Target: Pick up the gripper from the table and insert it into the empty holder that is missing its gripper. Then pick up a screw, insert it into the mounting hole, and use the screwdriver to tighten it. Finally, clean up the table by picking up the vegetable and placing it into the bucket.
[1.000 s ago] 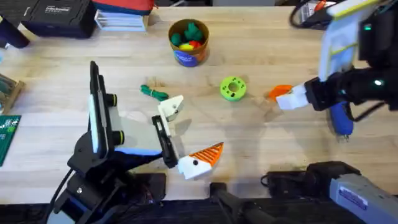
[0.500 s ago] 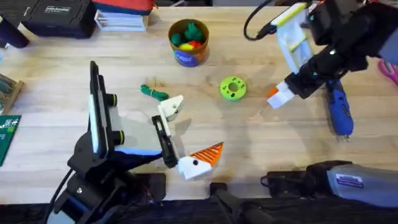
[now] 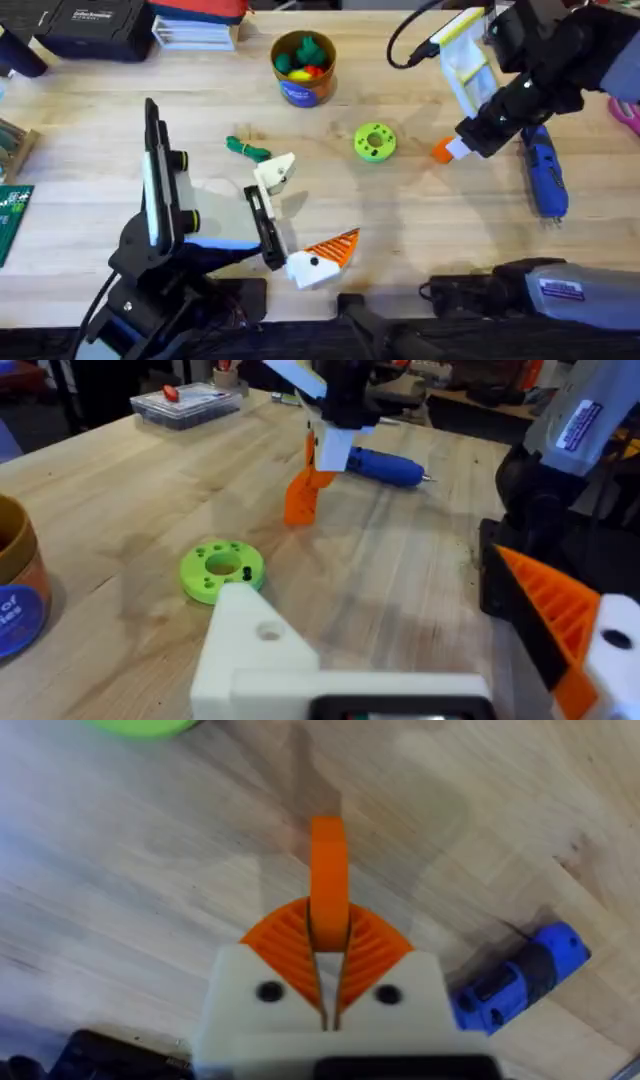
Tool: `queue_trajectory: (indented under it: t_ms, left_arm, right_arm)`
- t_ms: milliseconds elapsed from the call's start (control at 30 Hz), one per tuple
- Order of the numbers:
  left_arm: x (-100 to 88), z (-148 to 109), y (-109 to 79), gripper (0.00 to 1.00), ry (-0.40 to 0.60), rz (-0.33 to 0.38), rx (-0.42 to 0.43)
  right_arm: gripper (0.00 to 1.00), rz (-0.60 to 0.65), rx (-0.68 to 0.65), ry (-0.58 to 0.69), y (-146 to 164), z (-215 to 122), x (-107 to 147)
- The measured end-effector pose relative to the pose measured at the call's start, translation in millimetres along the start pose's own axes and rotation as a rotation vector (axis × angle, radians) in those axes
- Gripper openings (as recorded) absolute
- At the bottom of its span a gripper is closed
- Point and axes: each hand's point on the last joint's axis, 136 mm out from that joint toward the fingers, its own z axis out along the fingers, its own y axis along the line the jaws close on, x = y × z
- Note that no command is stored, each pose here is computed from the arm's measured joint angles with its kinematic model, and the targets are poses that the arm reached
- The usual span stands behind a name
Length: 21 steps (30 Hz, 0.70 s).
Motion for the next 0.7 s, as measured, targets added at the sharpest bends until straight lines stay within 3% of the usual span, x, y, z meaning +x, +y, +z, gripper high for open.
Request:
queue_trajectory:
  t_ms: [33,233,367,433,567,700]
  left_arm:
    - [0.0,0.0,0.1,0.985,0.0,0.0,0.0]
    - [0.1,0.0,0.0,0.985,0.0,0.0,0.0]
    - [0.0,0.0,0.0,0.985,0.0,0.0,0.0]
    - [0.0,0.0,0.0,0.985,0.0,0.0,0.0]
    - [0.0,0.0,0.0,0.985,0.0,0.0,0.0]
    - [0.0,0.0,0.0,0.985,0.0,0.0,0.0]
  right_arm:
    - [0.02,0.001,0.003,-0.004,-0.6,0.0,-1.1]
    - [0.017,0.003,0.01,-0.017,-1.0,-4.2,-0.9]
    - [0.017,0.045,0.039,-0.071,0.0,-26.1,3.8]
    - [0.017,0.126,0.04,-0.165,7.5,-53.5,9.0]
    - [0.017,0.195,-0.089,-0.347,26.8,-73.3,-6.7]
    - [0.017,0.241,-0.312,-0.467,59.2,-71.4,-24.3]
